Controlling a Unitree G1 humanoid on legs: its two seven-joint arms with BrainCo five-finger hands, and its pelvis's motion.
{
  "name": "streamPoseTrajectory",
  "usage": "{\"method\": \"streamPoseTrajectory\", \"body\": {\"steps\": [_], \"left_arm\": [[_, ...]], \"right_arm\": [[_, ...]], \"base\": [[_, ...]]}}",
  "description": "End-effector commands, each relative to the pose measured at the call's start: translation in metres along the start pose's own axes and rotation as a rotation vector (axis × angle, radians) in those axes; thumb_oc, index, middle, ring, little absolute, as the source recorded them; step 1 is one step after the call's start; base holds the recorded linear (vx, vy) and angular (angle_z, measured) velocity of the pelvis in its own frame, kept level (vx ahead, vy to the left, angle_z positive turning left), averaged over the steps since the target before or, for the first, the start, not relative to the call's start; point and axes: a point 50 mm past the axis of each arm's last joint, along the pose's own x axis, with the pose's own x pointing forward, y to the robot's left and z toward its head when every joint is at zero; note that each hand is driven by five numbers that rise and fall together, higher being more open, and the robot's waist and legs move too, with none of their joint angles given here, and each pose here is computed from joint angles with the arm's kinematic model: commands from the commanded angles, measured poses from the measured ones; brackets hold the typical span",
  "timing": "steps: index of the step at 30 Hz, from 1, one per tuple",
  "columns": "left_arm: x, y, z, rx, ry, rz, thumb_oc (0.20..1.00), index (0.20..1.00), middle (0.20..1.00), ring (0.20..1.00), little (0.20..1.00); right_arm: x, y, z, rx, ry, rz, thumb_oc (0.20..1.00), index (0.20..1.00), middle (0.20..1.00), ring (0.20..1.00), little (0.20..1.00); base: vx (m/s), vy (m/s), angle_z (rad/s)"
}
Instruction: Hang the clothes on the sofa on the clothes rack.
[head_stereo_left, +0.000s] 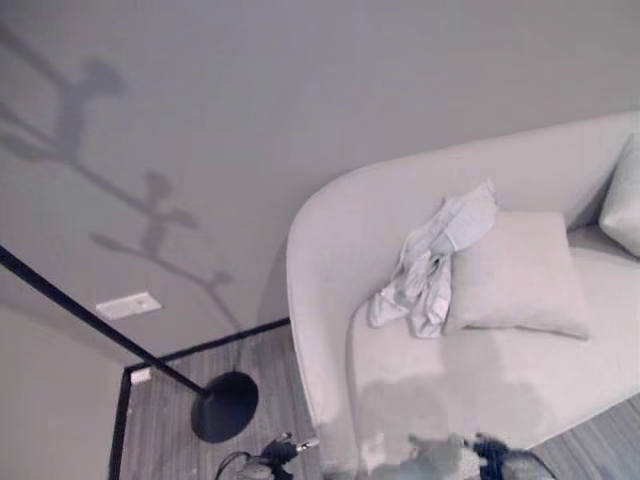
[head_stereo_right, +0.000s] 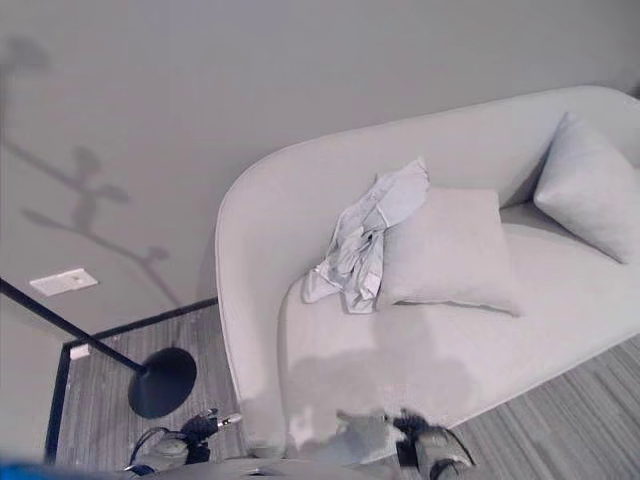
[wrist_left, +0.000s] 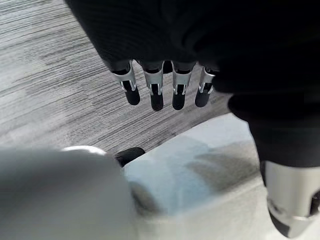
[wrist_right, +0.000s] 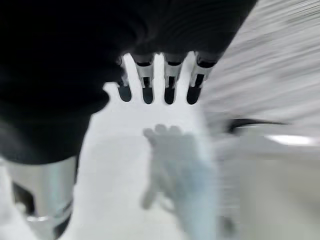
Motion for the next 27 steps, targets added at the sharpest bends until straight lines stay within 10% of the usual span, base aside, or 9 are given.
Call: {"method": "streamPoseTrajectory", "body": {"steps": [1, 27], "left_arm": [[-0.004, 0.013, -0.021, 0.003, 0.061, 0.036, 1.0, 1.0, 1.0, 1.0, 1.0], [-0.009, 0.021, -0.034, -0.251, 0.069, 0.188, 1.0, 1.0, 1.0, 1.0, 1.0]], "right_arm": [[-0.002, -0.024, 0.033, -0.033, -0.139, -0.084, 1.0, 1.0, 1.0, 1.0, 1.0], [-0.081, -0.066, 0.198, -0.846, -0.907, -0.677, 1.0, 1.0, 1.0, 1.0, 1.0]], "base": [[0.09, -0.002, 0.06], [0.06, -0.071, 0.13]]}}
